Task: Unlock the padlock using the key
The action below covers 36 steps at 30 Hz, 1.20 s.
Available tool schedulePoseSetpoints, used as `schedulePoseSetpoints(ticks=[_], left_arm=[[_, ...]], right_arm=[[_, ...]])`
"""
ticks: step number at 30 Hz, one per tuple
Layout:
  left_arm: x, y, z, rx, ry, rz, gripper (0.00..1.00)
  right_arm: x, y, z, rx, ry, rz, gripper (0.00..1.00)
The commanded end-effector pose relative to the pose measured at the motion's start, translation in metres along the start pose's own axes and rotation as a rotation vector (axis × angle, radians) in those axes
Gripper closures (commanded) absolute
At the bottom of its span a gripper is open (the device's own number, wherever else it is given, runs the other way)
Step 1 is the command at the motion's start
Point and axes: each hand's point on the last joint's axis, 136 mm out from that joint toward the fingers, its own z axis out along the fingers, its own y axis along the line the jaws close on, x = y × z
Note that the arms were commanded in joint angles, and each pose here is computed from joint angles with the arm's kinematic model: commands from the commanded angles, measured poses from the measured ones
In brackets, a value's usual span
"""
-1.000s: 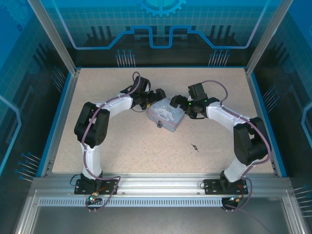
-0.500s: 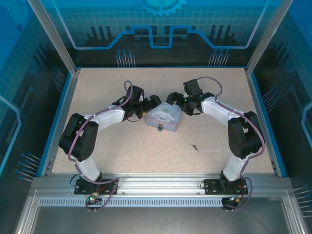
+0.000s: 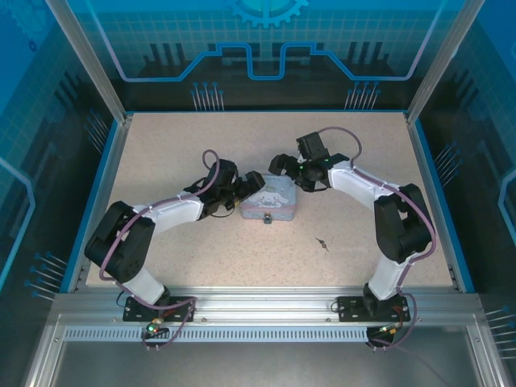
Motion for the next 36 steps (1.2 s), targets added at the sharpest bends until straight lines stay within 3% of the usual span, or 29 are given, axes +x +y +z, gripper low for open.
schedulePoseSetpoints(ticks=[1, 8, 14, 18, 23, 29, 36], left_arm=[[-0.003, -0.01, -0.005, 0.018, -0.024, 0.013, 0.01], [-0.03, 0.003, -0.03, -0.018, -0.12, -0.005, 0.01], [-0.038, 0.008, -0.059, -0.01, -0.165, 0.008, 0.01], [-0.024, 0.006, -0.073, 0.029, -0.124, -0.002, 0.01], [0.01, 0.0, -0.077, 0.12, 0.019, -0.014, 0.01], [0.039, -0.008, -0.077, 0.14, 0.109, 0.008, 0.01], [0.046, -0.02, -0.071, 0.149, 0.133, 0.022, 0.01]], right_arm=[[0.009, 0.013, -0.006, -0.027, 0.006, -0.047, 0.0], [-0.001, -0.019, -0.049, 0.052, -0.108, -0.035, 0.0], [0.029, -0.06, -0.071, 0.066, -0.092, -0.054, 0.02], [0.065, -0.09, -0.07, 0.103, -0.015, -0.078, 0.14], [0.098, -0.128, -0.073, 0.188, 0.036, -0.055, 0.27], [0.124, -0.152, -0.072, 0.239, 0.085, -0.009, 0.33], [0.145, -0.157, -0.064, 0.253, 0.127, -0.007, 0.35]])
